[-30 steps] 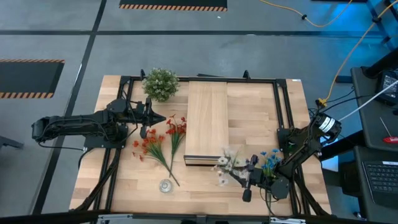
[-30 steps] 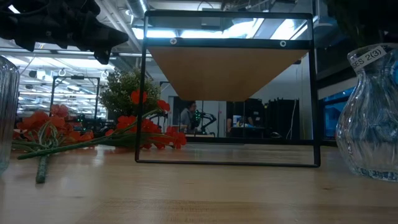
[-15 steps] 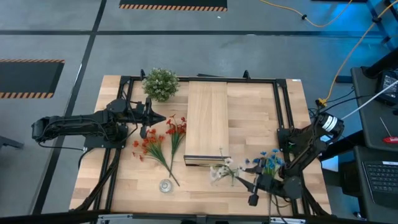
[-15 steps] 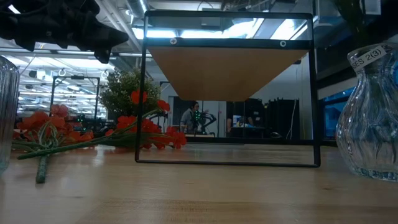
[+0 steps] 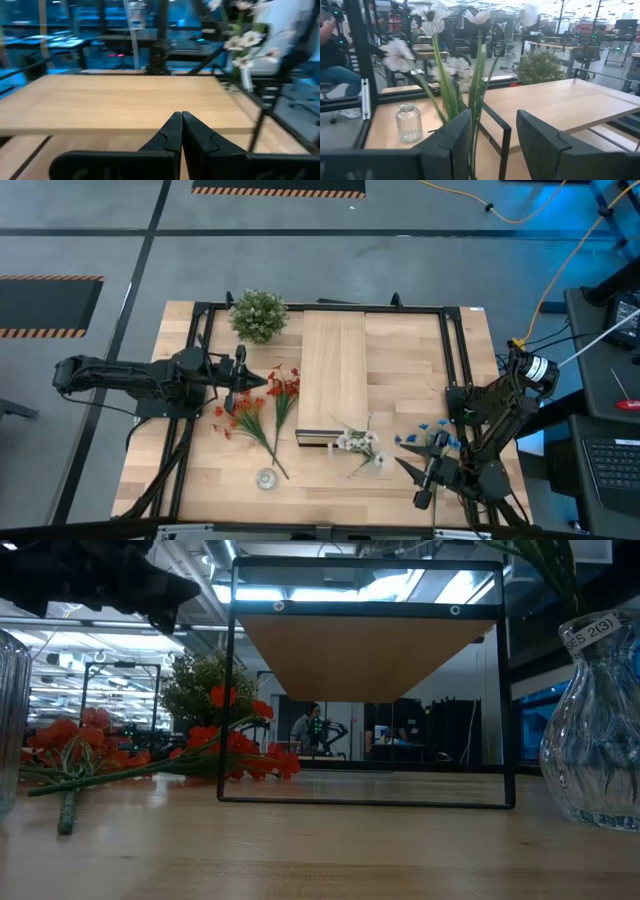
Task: Pick and place flowers into a vace then onto a shelf
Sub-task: Put the blue flowers into the right transparent flower vase
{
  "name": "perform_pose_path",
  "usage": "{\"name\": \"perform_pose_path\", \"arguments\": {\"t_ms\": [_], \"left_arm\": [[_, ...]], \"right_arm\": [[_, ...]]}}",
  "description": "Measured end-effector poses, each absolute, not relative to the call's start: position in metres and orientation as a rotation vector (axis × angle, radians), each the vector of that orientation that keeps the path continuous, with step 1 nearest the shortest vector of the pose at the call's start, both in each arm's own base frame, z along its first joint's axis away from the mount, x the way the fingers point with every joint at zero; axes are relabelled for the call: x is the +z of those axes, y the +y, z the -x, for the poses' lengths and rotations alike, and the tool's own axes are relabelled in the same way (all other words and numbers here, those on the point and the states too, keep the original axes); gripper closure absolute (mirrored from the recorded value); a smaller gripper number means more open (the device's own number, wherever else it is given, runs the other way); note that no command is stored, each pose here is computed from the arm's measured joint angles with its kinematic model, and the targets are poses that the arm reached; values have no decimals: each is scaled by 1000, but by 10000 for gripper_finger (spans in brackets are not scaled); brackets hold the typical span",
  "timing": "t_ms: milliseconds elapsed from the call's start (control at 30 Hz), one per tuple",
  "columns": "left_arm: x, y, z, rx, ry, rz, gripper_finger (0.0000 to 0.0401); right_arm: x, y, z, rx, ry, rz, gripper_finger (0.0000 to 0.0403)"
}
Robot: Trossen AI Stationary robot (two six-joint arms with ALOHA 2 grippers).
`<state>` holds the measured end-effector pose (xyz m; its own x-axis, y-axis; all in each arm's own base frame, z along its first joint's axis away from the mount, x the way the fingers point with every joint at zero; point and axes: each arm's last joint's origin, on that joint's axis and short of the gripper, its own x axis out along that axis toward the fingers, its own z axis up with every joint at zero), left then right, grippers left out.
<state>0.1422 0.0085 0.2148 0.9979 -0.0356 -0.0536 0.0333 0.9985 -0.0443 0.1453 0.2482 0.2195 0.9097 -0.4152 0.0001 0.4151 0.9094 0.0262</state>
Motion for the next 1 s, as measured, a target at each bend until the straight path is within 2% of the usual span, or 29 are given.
{"name": "perform_pose_path", "arguments": {"t_ms": [133,333,467,633,867,1000], "left_arm": [[212,-2,-143,43,84,36,398],[212,-21,-143,47,77,31,398],[211,-31,-142,70,80,28,398],[211,-39,-139,40,79,26,398],[211,-43,-138,12,79,24,398],[211,-43,-138,13,81,24,398]], "right_arm": [[221,250,-142,-417,-9,-42,243],[222,251,-140,-404,-13,-60,249],[221,253,-141,-328,-24,-40,291],[220,256,-142,-236,-36,-34,386],[205,254,-161,-192,20,-18,399],[223,266,-170,-199,48,7,399]]}}
